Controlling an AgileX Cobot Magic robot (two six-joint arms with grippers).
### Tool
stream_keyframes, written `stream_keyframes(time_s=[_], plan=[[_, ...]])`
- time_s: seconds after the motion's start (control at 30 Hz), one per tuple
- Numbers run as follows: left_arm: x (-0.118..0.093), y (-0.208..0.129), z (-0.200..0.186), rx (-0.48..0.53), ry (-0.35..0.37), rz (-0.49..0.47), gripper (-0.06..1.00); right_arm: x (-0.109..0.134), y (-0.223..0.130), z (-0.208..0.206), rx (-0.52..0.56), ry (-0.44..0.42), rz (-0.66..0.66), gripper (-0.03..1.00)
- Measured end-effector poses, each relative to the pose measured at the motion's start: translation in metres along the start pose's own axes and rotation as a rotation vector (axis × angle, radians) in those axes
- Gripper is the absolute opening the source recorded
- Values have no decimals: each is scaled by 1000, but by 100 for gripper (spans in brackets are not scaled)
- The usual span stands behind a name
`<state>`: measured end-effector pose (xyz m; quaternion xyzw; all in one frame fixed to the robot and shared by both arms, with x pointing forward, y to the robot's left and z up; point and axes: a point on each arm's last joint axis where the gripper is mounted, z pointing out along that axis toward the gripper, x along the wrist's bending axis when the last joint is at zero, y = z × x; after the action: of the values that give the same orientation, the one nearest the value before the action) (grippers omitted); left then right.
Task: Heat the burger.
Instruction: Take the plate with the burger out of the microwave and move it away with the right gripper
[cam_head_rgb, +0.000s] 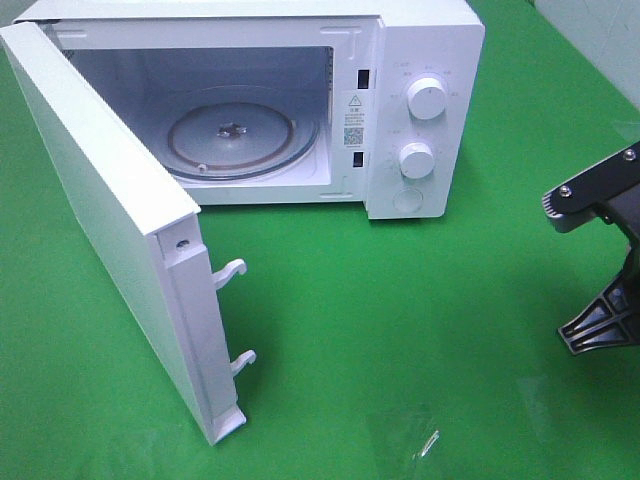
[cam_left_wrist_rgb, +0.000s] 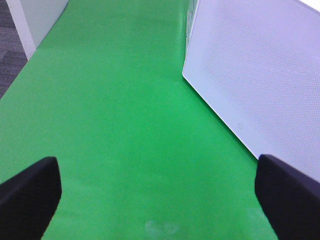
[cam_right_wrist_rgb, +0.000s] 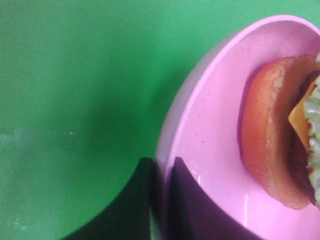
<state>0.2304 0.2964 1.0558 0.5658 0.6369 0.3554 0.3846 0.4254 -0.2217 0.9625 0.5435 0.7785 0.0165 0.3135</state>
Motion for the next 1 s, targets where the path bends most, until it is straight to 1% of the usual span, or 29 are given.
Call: stream_keyframes(time_s=[0.17, 0.4, 0.6, 1.0], plan=[[0, 0, 0, 0, 0, 0, 99, 3, 1, 9, 17, -7, 8, 5], [0, 0, 0, 0, 0, 0, 99, 2, 3, 32, 61, 4, 34, 5], [0, 0, 0, 0, 0, 0, 99, 1, 3, 43, 75, 7, 47, 5], [0, 0, 0, 0, 0, 0, 99, -8, 0, 69, 129, 6, 108, 5]])
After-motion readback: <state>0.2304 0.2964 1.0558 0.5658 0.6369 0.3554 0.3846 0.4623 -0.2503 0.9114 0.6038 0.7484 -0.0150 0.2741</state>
